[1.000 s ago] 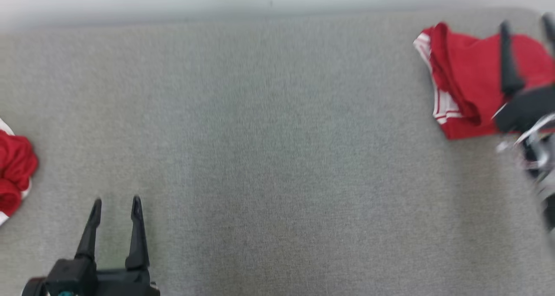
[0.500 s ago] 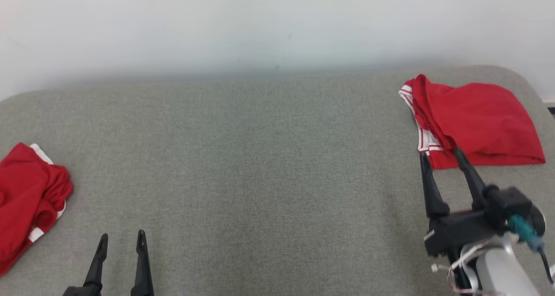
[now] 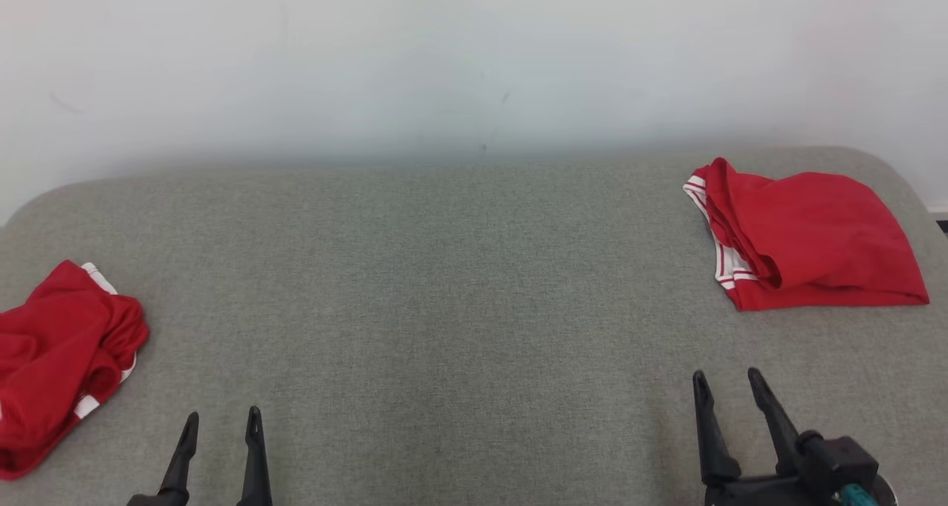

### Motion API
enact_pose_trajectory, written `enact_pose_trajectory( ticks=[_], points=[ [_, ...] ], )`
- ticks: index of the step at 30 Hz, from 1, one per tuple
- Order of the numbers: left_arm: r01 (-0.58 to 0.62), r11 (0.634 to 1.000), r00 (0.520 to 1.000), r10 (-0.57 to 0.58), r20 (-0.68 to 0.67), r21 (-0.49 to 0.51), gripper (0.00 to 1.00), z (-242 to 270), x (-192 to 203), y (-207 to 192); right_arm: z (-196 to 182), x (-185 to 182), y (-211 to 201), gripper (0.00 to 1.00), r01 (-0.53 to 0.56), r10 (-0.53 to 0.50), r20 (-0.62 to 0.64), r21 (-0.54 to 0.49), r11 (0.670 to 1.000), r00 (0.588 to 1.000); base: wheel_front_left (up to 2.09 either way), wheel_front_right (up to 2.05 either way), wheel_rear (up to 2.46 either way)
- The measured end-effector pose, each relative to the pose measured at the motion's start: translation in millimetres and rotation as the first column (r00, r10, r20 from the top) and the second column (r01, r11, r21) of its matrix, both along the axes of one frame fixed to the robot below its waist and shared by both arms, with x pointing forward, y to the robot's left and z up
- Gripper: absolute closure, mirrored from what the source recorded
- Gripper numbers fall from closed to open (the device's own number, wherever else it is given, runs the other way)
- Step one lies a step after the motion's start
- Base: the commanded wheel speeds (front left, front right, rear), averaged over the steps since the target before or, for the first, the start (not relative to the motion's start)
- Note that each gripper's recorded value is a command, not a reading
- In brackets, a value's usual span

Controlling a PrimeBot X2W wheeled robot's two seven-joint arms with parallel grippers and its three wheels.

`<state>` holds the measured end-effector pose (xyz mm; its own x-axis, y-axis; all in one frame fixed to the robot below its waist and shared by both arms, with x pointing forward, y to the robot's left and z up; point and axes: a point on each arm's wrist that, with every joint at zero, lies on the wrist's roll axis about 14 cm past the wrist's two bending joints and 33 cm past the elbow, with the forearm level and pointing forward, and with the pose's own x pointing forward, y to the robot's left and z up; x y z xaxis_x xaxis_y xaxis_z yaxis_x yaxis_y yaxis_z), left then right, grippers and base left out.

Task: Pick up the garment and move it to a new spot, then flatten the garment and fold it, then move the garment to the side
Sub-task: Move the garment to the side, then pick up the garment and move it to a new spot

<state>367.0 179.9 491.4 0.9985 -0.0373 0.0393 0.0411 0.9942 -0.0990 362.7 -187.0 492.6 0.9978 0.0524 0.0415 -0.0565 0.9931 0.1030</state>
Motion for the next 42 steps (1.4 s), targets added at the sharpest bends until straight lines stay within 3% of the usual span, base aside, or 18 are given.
enact_pose_trajectory(
  ticks=[13, 42],
  points=[
    [-0.028, 1.0, 0.999, 0.028, -0.023, -0.008, 0.0, -7, -11, 9, -9, -8, 21, 0.0, -0.044, 0.044, -0.026, 0.001, 0.999, 0.999, 0.0, 0.0, 0.0],
    [-0.052, 0.999, 0.998, 0.052, -0.031, 0.012, 0.0, -9, -14, 16, -12, -7, 25, 0.0, -0.058, 0.058, -0.034, 0.003, 0.998, 0.998, 0.0, 0.0, 0.0]
  ],
)
